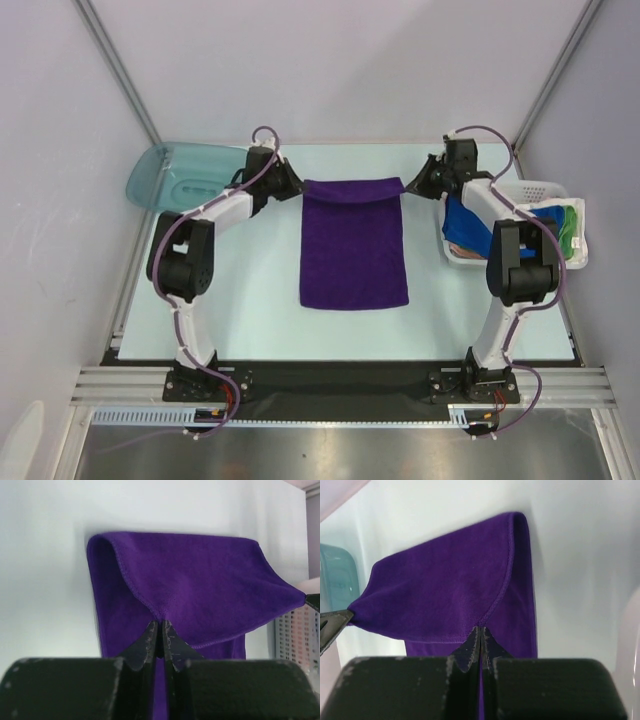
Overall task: Fold and stack the towels
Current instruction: Fold the towel
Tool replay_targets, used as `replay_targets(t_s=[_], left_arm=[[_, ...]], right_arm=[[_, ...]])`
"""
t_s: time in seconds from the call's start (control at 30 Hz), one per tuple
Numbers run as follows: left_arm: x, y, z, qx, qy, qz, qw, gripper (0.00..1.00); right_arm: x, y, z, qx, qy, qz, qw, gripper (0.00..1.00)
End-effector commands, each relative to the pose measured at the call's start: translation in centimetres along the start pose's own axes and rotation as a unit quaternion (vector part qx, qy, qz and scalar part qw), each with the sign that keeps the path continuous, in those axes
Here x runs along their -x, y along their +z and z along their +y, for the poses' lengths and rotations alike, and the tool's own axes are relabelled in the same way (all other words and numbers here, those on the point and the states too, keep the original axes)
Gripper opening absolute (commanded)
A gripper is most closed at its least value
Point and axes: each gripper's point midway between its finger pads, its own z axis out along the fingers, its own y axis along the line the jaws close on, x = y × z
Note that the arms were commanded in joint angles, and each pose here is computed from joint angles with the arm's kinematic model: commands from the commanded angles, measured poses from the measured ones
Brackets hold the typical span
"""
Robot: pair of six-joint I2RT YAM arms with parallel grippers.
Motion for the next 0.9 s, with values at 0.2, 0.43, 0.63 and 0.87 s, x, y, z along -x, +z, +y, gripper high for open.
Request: replay_targets(t_s=[0.2, 0.43, 0.63, 0.87], left_arm=[[-5.6, -4.6, -1.1, 0.035, -0.019, 0.048, 0.998, 0.16], [-8.6, -7.7, -0.6, 0.048, -0.031, 0.071, 0.996, 0.17], [-10.5, -8.9, -0.5, 0.044, -0.030, 0.087, 0.995, 0.17], [-10.4, -6.0, 0.8, 0.071, -0.025, 0.080, 0.994, 0.34]], right_arm=[[-5.5, -4.3, 0.0, -0.017, -0.005, 0.035, 0.999, 0.00], [-9.4, -6.1, -0.5, -0.026, -0.012, 0.053, 0.998, 0.00], [-11.9, -7.1, -1.2, -0.045, -0.022, 0.057, 0.997, 0.00], [-11.8, -6.1, -2.1, -0.056, -0.016, 0.051, 0.997, 0.00]])
